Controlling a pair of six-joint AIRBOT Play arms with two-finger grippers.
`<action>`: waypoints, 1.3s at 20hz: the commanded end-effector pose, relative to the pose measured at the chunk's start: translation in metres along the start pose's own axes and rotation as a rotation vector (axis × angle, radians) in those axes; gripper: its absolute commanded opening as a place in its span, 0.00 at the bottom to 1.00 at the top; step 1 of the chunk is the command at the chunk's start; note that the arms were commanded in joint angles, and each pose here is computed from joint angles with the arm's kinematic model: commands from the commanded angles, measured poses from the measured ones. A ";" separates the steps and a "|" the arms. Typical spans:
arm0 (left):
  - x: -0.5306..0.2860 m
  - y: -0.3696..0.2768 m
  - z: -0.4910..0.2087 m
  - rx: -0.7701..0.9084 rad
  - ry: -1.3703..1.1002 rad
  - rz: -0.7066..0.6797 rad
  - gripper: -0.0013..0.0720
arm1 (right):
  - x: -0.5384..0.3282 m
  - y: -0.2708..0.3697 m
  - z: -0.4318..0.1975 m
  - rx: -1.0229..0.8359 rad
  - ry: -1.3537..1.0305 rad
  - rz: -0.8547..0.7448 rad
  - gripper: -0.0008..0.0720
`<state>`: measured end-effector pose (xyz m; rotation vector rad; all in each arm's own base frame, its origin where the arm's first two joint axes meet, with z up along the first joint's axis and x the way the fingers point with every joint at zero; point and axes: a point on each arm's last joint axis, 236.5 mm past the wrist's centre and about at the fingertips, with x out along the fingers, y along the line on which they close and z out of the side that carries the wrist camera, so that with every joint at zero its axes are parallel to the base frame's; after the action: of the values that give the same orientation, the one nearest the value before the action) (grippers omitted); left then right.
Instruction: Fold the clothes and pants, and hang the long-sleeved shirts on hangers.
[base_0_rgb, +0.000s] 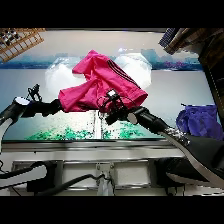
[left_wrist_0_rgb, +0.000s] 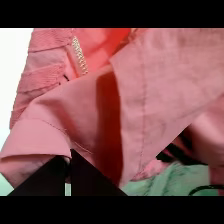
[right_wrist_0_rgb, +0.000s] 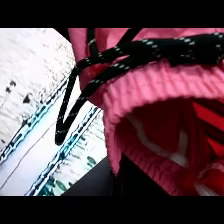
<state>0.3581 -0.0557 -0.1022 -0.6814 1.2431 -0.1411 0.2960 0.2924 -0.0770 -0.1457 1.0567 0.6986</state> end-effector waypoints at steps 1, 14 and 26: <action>-0.016 -0.029 0.012 0.046 -0.031 -0.082 0.02 | -0.021 0.004 0.012 0.073 -0.039 0.013 0.06; -0.241 -0.159 0.017 0.539 -0.536 -0.183 0.02 | -0.324 -0.046 0.052 0.221 -0.442 -0.147 0.06; -0.062 -0.125 0.041 0.588 -0.233 -0.068 0.02 | -0.127 -0.208 0.038 0.591 -0.122 -0.201 0.21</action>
<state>0.3826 -0.1072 0.0750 -0.2393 0.8246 -0.4974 0.3674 0.1000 0.0723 0.1993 0.9870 0.2556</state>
